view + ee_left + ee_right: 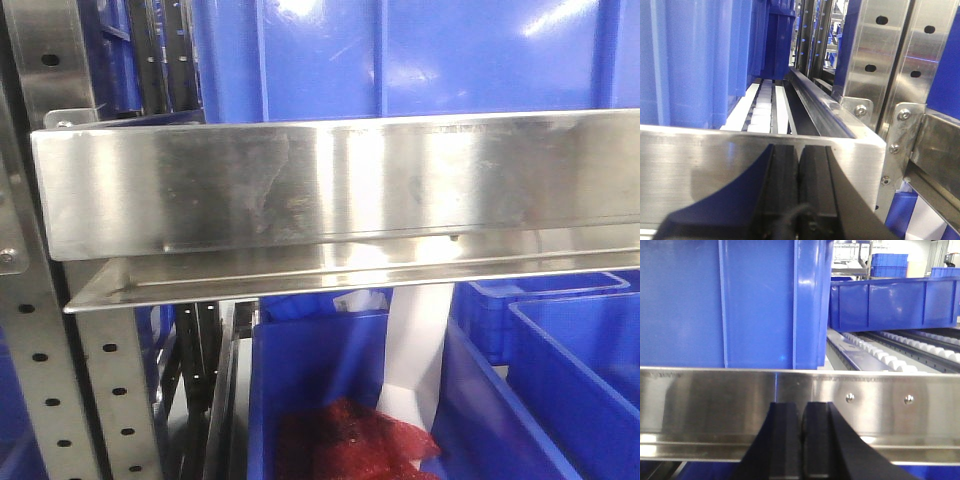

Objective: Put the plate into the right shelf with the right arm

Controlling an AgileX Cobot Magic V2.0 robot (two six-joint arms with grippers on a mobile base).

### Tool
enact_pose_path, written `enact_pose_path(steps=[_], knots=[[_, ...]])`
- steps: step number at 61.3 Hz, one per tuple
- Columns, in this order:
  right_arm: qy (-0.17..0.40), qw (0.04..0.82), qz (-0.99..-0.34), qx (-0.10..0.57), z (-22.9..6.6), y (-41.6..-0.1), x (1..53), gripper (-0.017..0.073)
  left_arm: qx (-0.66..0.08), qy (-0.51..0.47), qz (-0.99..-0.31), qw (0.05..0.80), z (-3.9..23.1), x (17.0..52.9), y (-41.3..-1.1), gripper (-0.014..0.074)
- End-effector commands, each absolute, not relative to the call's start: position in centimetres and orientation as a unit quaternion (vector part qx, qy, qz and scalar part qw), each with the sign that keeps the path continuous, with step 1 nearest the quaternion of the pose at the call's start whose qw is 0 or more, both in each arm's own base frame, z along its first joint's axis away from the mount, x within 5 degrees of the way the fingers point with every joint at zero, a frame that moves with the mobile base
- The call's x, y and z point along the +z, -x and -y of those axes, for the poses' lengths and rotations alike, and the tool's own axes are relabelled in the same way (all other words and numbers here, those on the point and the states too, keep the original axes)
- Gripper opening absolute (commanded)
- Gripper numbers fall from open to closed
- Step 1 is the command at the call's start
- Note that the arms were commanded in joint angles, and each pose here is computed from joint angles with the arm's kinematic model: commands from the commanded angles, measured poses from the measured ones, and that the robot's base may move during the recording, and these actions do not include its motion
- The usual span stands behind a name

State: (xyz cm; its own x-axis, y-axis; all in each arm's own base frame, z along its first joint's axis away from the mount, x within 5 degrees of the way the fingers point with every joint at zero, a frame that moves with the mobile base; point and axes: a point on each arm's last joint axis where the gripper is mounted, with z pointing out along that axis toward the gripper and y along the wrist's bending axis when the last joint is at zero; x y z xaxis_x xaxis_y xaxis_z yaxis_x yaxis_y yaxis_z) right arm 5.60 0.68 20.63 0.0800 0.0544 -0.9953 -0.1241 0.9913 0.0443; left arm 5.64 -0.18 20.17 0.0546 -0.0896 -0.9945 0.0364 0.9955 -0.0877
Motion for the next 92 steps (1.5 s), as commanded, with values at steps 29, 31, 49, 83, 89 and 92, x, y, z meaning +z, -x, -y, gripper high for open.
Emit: enact_pose_path(steps=[29,31,49,83,89,92], knots=[[0.011,0.757,-0.653,0.04,-0.37,-5.44,21.24,0.0047,-0.047,0.02,-0.651,0.757,0.17,20.8,-5.5,-0.0047],[0.011,0.757,-0.653,0.04,-0.37,-5.44,21.24,0.0047,-0.047,0.02,-0.651,0.757,0.17,20.8,-5.5,-0.0047],[0.011,0.757,-0.653,0.04,-0.37,-5.44,21.24,0.0047,-0.047,0.02,-0.651,0.757,0.17,20.8,-5.5,-0.0047],[0.011,0.757,-0.653,0.04,-0.37,-5.44,21.24,0.0047,-0.047,0.02,-0.651,0.757,0.17,20.8,-5.5,-0.0047],[0.011,0.757,-0.653,0.04,-0.37,-5.44,21.24,0.0047,-0.047,0.02,-0.651,0.757,0.17,20.8,-5.5,-0.0047],[0.011,0.757,-0.653,0.04,-0.37,-5.44,21.24,0.0047,-0.047,0.02,-0.651,0.757,0.17,20.8,-5.5,-0.0047]])
